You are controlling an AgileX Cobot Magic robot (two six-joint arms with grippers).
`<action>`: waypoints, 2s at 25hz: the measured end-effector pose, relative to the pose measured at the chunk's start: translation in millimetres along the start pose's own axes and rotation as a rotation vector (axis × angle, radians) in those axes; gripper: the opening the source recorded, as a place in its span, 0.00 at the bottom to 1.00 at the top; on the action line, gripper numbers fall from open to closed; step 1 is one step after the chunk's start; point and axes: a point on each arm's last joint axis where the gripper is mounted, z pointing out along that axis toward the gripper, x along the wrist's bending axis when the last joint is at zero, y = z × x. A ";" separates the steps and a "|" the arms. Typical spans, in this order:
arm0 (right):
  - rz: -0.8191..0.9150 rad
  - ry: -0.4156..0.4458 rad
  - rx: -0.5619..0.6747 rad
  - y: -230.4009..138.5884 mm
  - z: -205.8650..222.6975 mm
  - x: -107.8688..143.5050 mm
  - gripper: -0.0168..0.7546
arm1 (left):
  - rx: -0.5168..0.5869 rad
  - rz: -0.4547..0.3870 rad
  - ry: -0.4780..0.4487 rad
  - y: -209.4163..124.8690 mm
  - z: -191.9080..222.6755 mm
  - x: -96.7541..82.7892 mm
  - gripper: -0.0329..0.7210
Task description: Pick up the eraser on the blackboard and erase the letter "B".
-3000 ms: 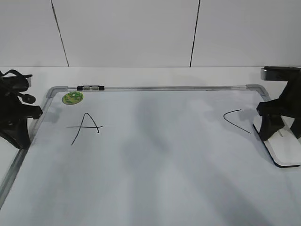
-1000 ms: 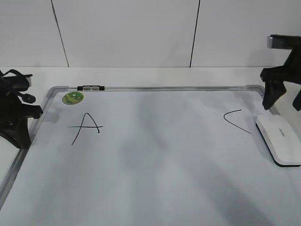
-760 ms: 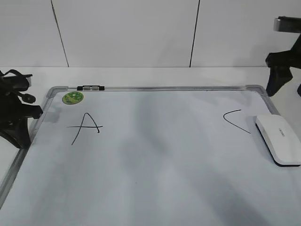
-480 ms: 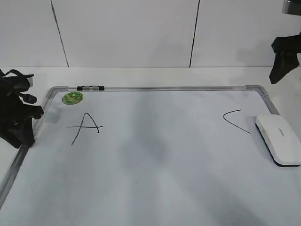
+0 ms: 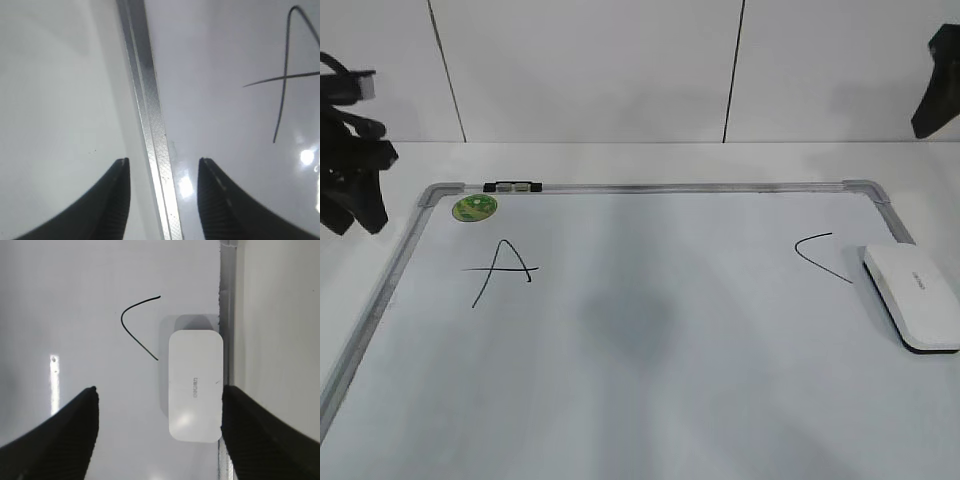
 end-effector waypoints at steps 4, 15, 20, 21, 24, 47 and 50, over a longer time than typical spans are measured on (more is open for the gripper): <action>0.003 0.029 -0.053 -23.0 -28.8 6.6 0.78 | -0.092 0.016 0.005 -9.8 -40.0 -7.7 0.42; -0.008 0.051 -0.144 -130.5 -80.8 15.9 0.78 | -0.419 0.083 0.074 -81.6 -164.4 -29.6 0.40; -0.012 0.052 -0.173 -183.3 -83.9 16.3 0.78 | -0.561 0.106 0.080 -129.2 -207.4 -40.1 0.40; -0.015 0.052 -0.192 -194.2 -86.0 16.6 0.78 | -0.590 0.111 0.082 -141.0 -214.5 -42.0 0.40; -0.027 0.042 -0.244 -224.9 -89.3 16.1 0.78 | -0.655 0.121 0.088 -174.7 -227.6 -46.1 0.40; -0.101 -0.124 -0.615 -352.6 -80.4 0.7 0.78 | -0.825 0.149 0.108 -370.8 -134.9 -39.5 0.36; -0.102 -0.126 -0.633 -361.6 -70.8 -0.8 0.78 | -0.870 0.156 0.111 -386.9 -120.8 -37.8 0.36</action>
